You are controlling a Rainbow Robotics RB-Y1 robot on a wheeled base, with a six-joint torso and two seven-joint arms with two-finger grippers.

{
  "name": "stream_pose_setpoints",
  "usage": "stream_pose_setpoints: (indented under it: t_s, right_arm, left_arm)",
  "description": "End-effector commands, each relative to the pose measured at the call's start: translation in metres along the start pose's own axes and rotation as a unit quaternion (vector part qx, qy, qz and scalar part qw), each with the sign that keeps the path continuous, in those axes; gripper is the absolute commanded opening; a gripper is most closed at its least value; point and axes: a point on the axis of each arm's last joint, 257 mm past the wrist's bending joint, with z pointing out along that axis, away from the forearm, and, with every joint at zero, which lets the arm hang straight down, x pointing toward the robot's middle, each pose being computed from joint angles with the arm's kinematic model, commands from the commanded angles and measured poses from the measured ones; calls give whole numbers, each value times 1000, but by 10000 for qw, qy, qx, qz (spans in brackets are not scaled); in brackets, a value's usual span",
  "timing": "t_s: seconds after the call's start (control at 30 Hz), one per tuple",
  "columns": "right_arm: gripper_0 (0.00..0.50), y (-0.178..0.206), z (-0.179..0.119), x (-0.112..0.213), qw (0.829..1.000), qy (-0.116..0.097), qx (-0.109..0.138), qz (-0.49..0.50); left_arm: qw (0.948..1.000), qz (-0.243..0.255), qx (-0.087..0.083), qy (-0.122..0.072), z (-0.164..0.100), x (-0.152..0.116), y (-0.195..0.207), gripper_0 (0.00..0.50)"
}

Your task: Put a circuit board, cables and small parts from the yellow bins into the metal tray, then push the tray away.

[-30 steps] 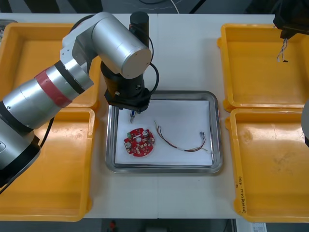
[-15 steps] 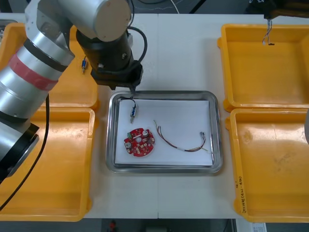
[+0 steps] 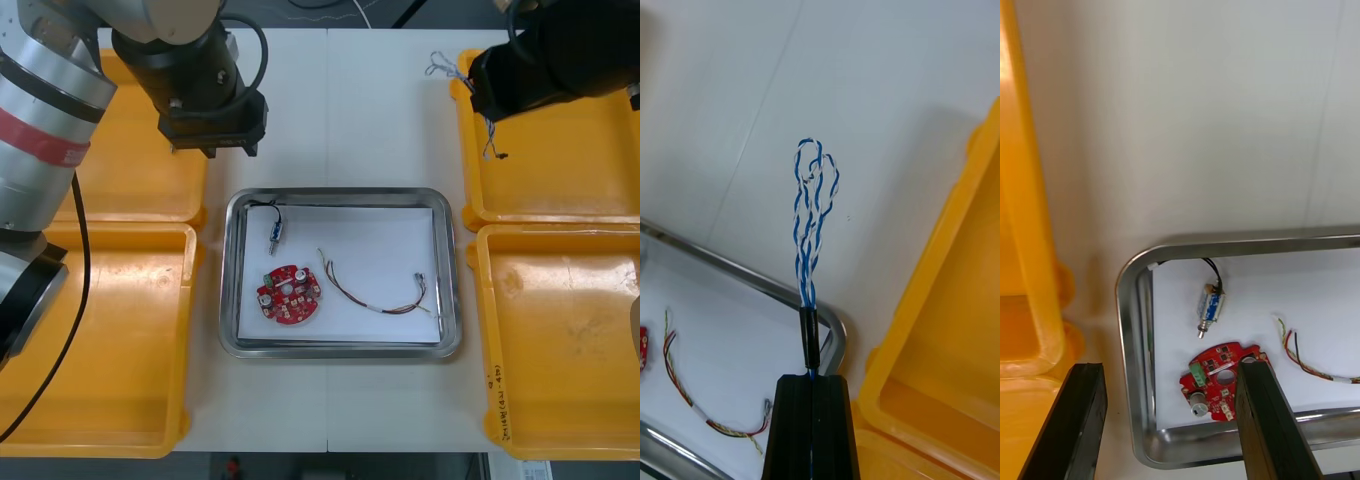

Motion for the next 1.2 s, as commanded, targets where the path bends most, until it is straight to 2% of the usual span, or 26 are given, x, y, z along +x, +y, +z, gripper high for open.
stream_pose_setpoints:
  t_s: [0.03,0.1,0.17,0.3,0.4,0.5,0.7,0.8,0.83,0.93,1.0,1.1,1.2]
  right_arm:
    - [0,13,9,35,9955,356,76,-871]
    - [0,16,16,45,9907,487,117,-1265]
    - [0,18,24,55,9814,631,199,-1801]
    - [0,24,37,71,9656,890,209,-2433]
    - [0,34,50,71,9534,828,223,-2892]
    - [0,51,65,68,9390,654,175,-3372]
    - [0,83,92,65,9228,350,39,-3837]
    - [0,98,107,66,9152,233,-65,-4023]
    - [0,100,110,66,9135,224,-79,-4062]
    - [0,105,123,70,8906,214,-63,-4542]
    - [0,104,132,75,8762,269,-76,-4812]
    - [0,100,138,82,8631,366,-131,-5035]
    - [0,93,143,89,8520,482,-153,-5210]
  left_arm:
    - [9992,148,-234,-300,-24,-27,40,500]
    - [9989,91,-333,-321,-24,-30,49,500]
    - [9988,17,-411,-249,-21,-30,60,500]
    - [9985,-110,-474,-257,-23,-34,75,500]
    - [9986,-210,-445,-176,-22,-37,87,500]
    - [9982,-170,-546,-154,-22,-42,108,500]
    - [9970,-105,-765,-1,-15,-40,133,500]
    - [9969,-136,-775,-53,-12,-45,137,500]
    - [9969,-140,-765,-76,-11,-46,137,500]
    - [9971,-175,-725,-139,-8,-51,138,500]
    - [9973,-233,-661,-235,-6,-57,139,500]
    - [9973,-267,-595,-335,-2,-65,144,500]
    - [9970,-142,-627,-435,5,-73,153,500]
